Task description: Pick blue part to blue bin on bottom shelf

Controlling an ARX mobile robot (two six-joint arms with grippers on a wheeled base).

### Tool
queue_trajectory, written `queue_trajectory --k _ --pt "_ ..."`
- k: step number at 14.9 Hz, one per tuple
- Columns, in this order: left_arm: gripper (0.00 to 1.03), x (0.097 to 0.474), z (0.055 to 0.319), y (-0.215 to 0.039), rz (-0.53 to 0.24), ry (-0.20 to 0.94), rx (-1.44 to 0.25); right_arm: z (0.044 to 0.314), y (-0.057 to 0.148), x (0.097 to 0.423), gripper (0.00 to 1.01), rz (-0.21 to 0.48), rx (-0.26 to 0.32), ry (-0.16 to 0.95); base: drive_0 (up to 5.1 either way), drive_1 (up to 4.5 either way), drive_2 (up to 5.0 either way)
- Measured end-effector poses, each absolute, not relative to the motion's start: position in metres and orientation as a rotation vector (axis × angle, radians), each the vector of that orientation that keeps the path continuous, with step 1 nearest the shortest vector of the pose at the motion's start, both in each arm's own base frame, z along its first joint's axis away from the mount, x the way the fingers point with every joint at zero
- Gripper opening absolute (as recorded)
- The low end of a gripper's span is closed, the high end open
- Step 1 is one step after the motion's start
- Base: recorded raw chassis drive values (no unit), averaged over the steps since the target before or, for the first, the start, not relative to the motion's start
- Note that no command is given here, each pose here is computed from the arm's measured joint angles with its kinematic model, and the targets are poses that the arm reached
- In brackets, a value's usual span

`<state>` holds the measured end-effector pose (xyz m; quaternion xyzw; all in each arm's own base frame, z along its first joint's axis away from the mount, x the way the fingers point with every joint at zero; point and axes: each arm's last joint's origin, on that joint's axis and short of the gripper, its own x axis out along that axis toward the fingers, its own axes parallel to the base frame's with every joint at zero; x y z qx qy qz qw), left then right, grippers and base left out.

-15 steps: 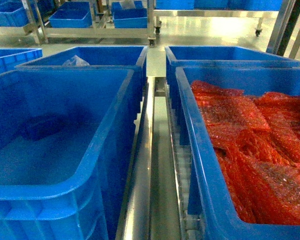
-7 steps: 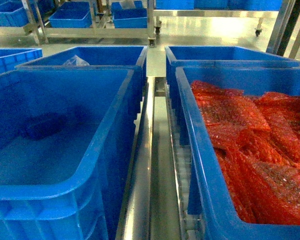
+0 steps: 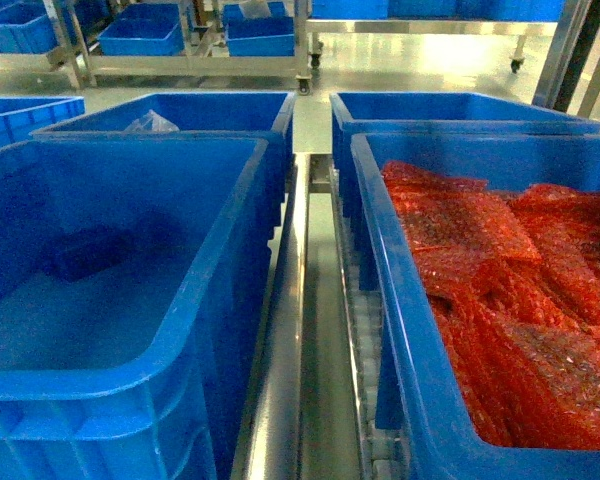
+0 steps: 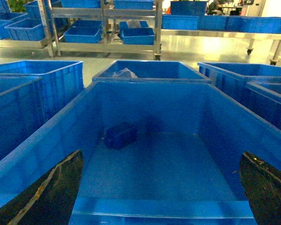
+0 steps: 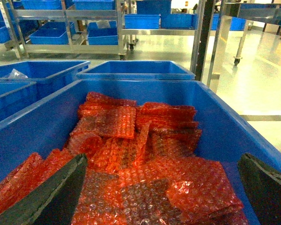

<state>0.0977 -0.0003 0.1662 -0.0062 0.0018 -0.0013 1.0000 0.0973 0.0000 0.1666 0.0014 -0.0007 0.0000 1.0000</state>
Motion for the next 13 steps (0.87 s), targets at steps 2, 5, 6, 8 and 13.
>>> queue_trajectory --k 2,5,6,8,13 --pt "0.98 0.0976 0.1664 -0.0003 -0.003 0.003 -0.013 0.1666 0.0 0.0973 0.98 0.0 0.002 -0.001 0.0 0.0 0.0" --pt "0.98 0.0977 0.1662 -0.0003 -0.003 0.004 -0.013 0.1666 0.0 0.0973 0.98 0.0 0.002 -0.001 0.0 0.0 0.0" --pt "0.98 0.0977 0.1662 -0.0003 -0.003 0.004 -0.013 0.1666 0.0 0.0973 0.98 0.0 0.002 -0.001 0.0 0.0 0.0" --pt "0.98 0.0977 0.1662 -0.0003 -0.003 0.004 -0.012 0.1666 0.0 0.0973 0.98 0.0 0.003 -0.001 0.0 0.0 0.0" --pt "0.98 0.0977 0.1662 -0.0003 -0.003 0.004 -0.013 0.1666 0.0 0.0973 0.98 0.0 0.002 -0.001 0.0 0.0 0.0"
